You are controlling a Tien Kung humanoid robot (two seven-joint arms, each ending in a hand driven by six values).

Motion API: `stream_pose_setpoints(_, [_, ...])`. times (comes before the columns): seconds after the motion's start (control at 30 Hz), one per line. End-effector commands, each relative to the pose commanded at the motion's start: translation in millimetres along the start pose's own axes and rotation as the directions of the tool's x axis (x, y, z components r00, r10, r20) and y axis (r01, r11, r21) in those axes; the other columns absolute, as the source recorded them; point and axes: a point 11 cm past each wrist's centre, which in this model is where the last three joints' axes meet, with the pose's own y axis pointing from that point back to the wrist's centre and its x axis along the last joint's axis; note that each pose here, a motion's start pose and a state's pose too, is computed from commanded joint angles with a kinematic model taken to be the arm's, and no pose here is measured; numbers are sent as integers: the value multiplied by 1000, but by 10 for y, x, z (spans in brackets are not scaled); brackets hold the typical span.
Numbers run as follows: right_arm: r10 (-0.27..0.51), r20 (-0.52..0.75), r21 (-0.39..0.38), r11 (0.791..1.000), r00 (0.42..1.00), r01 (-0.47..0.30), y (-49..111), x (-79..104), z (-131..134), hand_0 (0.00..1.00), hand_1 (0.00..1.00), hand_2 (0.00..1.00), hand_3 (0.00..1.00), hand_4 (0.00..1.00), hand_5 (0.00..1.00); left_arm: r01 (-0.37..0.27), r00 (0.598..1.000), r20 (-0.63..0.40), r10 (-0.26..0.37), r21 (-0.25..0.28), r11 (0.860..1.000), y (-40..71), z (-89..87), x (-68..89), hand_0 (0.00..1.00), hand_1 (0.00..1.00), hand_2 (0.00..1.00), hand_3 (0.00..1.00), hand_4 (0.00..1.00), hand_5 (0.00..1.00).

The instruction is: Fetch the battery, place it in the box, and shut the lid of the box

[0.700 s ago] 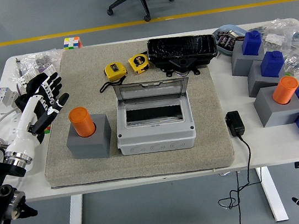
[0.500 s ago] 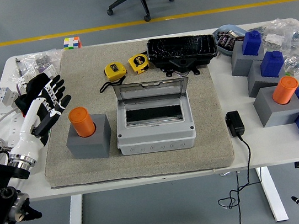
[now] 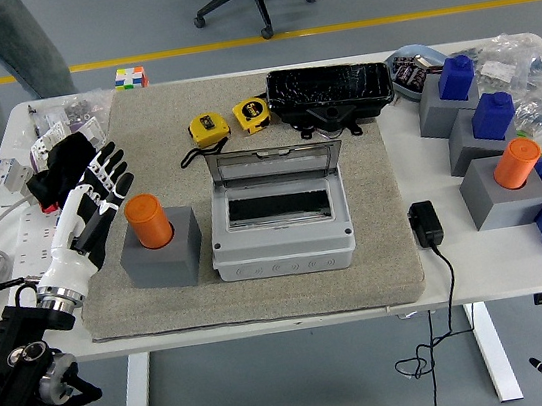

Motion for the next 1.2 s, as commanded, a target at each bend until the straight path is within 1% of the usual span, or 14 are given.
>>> stream_pose_setpoints(0.07, [-1, 0, 0, 1000, 1000, 1, 1, -6, 0, 886, 853, 800, 830, 998, 998, -1, 1000, 22, 1, 13, 1000, 15, -33, 9, 938, 964, 998, 965, 998, 370])
stream_pose_setpoints(0.1, [-2, 0, 0, 1000, 1000, 2, 1, -7, 0, 885, 852, 798, 828, 998, 998, 0, 1000, 27, 0, 16, 1000, 18, -38, 9, 933, 972, 998, 956, 998, 246])
stream_pose_setpoints(0.27, [-5, -4, -4, 1000, 1000, 5, 2, -17, 19, 885, 852, 798, 828, 998, 998, 25, 998, 49, -27, 24, 999, 25, -40, -42, 933, 972, 998, 956, 998, 246])
stream_pose_setpoints(0.3, [-5, -5, -3, 1000, 1000, 5, 2, -16, 17, 886, 851, 797, 827, 998, 998, 29, 998, 50, -30, 23, 999, 24, -37, -50, 927, 974, 998, 965, 998, 182])
stream_pose_setpoints(0.47, [-4, -4, 2, 1000, 1000, 4, 1, -11, -7, 886, 851, 797, 827, 998, 998, 46, 997, 54, -47, 22, 999, 25, -25, -93, 927, 974, 998, 965, 998, 182])
stream_pose_setpoints(0.6, [-5, -5, 0, 1000, 1000, 5, 1, -10, 1, 887, 851, 795, 824, 998, 998, 69, 995, 75, -70, 18, 997, 22, -1, -167, 919, 969, 998, 966, 998, 172])
stream_pose_setpoints(0.77, [-6, -3, 0, 1000, 1000, 6, 1, -16, 0, 886, 850, 795, 825, 998, 998, 92, 993, 73, -93, 22, 996, 31, -24, -262, 913, 967, 998, 957, 998, 183])
stream_pose_setpoints(0.87, [-3, -3, 1, 1000, 1000, 3, 0, -6, -5, 886, 850, 795, 825, 998, 998, 97, 993, 71, -98, 17, 995, 13, -10, -289, 913, 967, 998, 957, 998, 183])
stream_pose_setpoints(0.9, [-2, -4, 1, 1000, 1000, 2, 0, -1, -6, 887, 851, 794, 825, 998, 998, 100, 993, 70, -100, 13, 995, 2, 1, -300, 916, 963, 957, 887, 998, 212])
stream_pose_setpoints(1.07, [0, -4, 1, 1000, 1000, 0, -1, 7, -7, 887, 851, 794, 825, 998, 998, 97, 994, 56, -97, 12, 995, -24, -10, -319, 916, 963, 957, 887, 998, 212])
stream_pose_setpoints(1.1, [0, -3, 2, 1000, 1000, 0, -1, 7, -9, 887, 852, 794, 825, 998, 998, 94, 994, 51, -94, 14, 996, -25, -22, -317, 913, 957, 927, 864, 998, 227])
stream_pose_setpoints(1.2, [-2, -2, 2, 1000, 1000, 2, 0, -2, -9, 887, 852, 794, 825, 998, 998, 87, 995, 49, -88, 23, 996, -24, -59, -310, 913, 957, 927, 864, 998, 227])
